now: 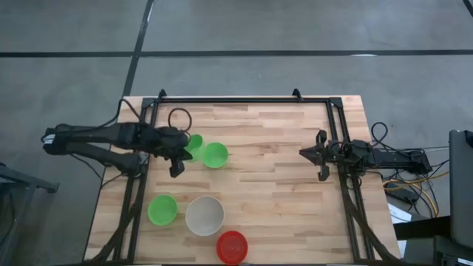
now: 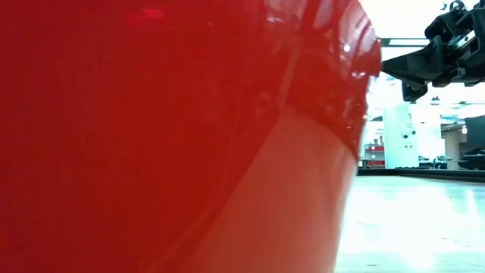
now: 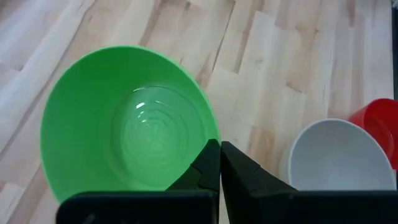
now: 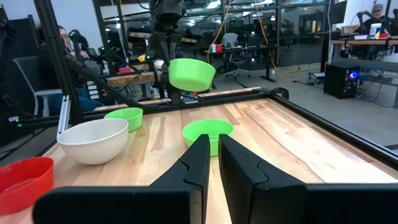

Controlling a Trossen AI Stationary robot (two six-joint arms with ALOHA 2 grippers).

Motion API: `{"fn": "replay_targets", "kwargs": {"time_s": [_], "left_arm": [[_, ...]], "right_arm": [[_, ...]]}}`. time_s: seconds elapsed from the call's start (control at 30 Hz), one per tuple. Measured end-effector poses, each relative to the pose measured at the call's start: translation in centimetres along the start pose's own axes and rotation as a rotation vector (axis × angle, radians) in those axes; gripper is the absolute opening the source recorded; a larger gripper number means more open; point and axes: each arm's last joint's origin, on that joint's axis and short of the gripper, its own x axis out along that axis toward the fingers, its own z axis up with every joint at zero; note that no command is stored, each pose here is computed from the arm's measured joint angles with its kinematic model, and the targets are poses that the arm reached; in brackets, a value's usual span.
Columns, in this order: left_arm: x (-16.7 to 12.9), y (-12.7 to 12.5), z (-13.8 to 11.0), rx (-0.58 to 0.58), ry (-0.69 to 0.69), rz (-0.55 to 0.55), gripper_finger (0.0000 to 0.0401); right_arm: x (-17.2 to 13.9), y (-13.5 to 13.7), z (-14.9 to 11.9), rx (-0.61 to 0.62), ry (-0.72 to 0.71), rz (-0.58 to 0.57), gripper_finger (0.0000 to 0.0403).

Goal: Nest bowls inside each other
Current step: Stack the top green bowl on the white bowl

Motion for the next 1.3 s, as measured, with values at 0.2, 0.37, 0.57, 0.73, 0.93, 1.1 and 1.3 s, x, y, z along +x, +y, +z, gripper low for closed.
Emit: {"fn": "replay_targets", "kwargs": {"time_s": [0.2,0.37,0.57,0.73,0.93,1.1,1.3], "left_arm": [[1.0,-1.7,0.3,0.048,-0.025,-0.039,0.0004],[1.7,-2.8,0.0,0.054,0.000,-0.039,0.0004],[2.1,-4.4,-0.3,0.038,-0.016,-0.062,0.0004],[1.8,-5.6,-0.9,0.054,-0.042,-0.065,0.0004],[1.5,-6.6,-1.7,0.115,-0.027,-0.097,0.0004],[1.2,-7.4,-2.2,0.191,-0.004,-0.166,0.0004],[0.8,-8.6,-2.7,0.301,-0.012,-0.260,0.0004]], "right_arm": [[0.0,0.0,0.0,0.000,0.000,0.000,0.0034],[0.0,0.0,0.0,0.000,0.000,0.000,0.0034],[0.0,0.0,0.0,-0.001,0.000,0.000,0.0034],[0.0,0.0,0.0,-0.001,0.000,0.000,0.0034],[0.0,0.0,0.0,-0.001,0.000,0.000,0.0034],[0.0,0.0,0.0,-0.001,0.000,0.000,0.0034],[0.0,0.0,0.0,0.000,0.000,0.000,0.0034]]}}
